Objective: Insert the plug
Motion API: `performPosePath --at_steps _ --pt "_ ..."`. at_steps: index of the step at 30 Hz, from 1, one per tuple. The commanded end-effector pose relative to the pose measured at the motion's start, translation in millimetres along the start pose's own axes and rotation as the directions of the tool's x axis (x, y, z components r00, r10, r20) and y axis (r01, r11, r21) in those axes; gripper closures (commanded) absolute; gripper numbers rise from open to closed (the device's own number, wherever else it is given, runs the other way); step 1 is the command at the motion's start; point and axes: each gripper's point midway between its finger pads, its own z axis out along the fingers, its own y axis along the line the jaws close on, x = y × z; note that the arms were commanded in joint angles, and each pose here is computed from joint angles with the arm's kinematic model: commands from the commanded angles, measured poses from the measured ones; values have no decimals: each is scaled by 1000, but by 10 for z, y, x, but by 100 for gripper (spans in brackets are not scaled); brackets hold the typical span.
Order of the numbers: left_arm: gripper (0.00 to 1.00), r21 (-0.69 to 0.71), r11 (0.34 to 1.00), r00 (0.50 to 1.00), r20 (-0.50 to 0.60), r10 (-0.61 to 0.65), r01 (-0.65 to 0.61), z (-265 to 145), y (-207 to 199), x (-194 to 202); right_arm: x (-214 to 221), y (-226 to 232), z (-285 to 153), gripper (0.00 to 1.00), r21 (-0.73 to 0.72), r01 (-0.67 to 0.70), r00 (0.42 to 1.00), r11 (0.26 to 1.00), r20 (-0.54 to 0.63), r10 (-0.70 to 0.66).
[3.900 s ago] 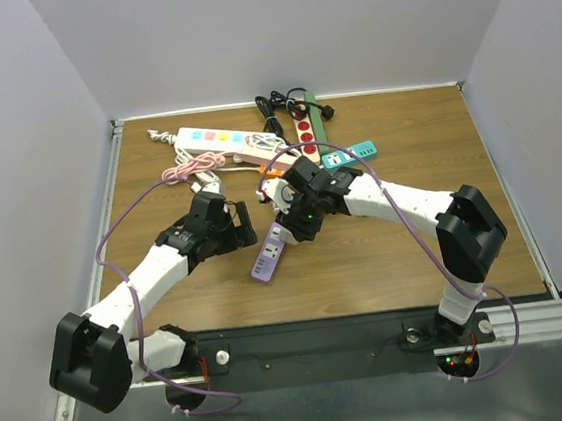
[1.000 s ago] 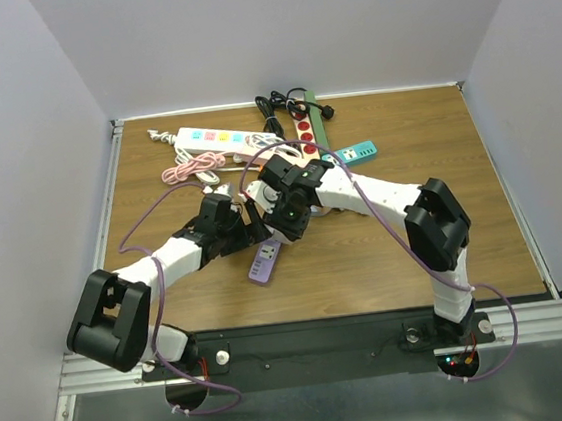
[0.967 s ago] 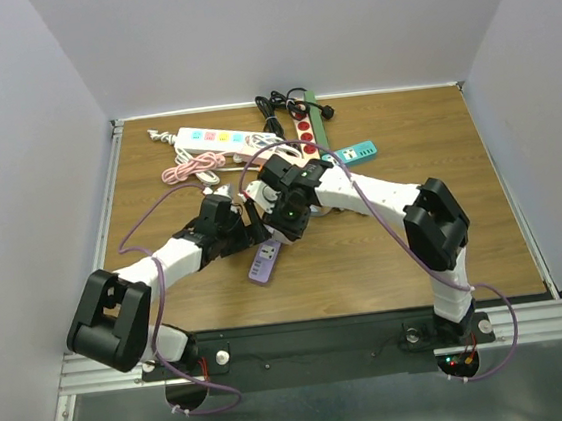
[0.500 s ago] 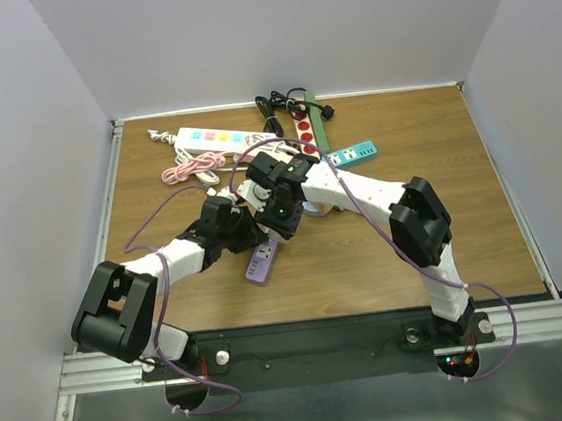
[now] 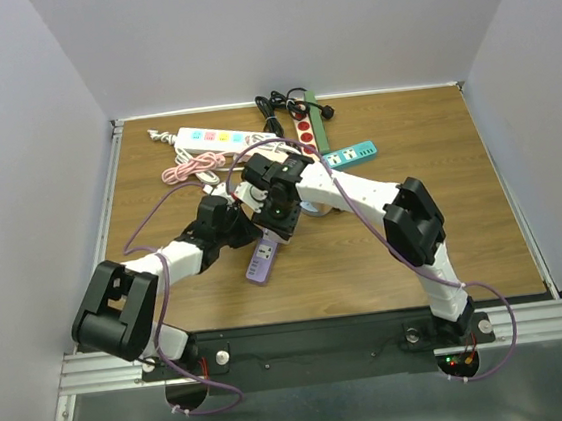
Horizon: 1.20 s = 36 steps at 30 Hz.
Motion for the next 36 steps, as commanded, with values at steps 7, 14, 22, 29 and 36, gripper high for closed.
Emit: performPosePath --at_steps 7,14,22,29,36 --pt "100 -134 991 977 -213 -22 -7 -25 453 699 307 360 693 100 -104 -36 992 994 -121 24" --pt "100 -126 992 979 -201 -19 -7 -61 433 681 92 164 508 99 26 -77 997 997 -30 77" --pt "100 -139 990 981 -193 -24 -3 -77 460 686 -355 -87 -60 59 169 -145 981 975 155 119" --pt "100 -182 983 990 -140 -12 -13 -119 513 574 -627 -197 -682 24 233 -232 928 944 344 143" --pt "68 -211 977 996 79 30 -13 -343 310 -87 -447 -473 -1154 0 332 -379 846 864 502 179"
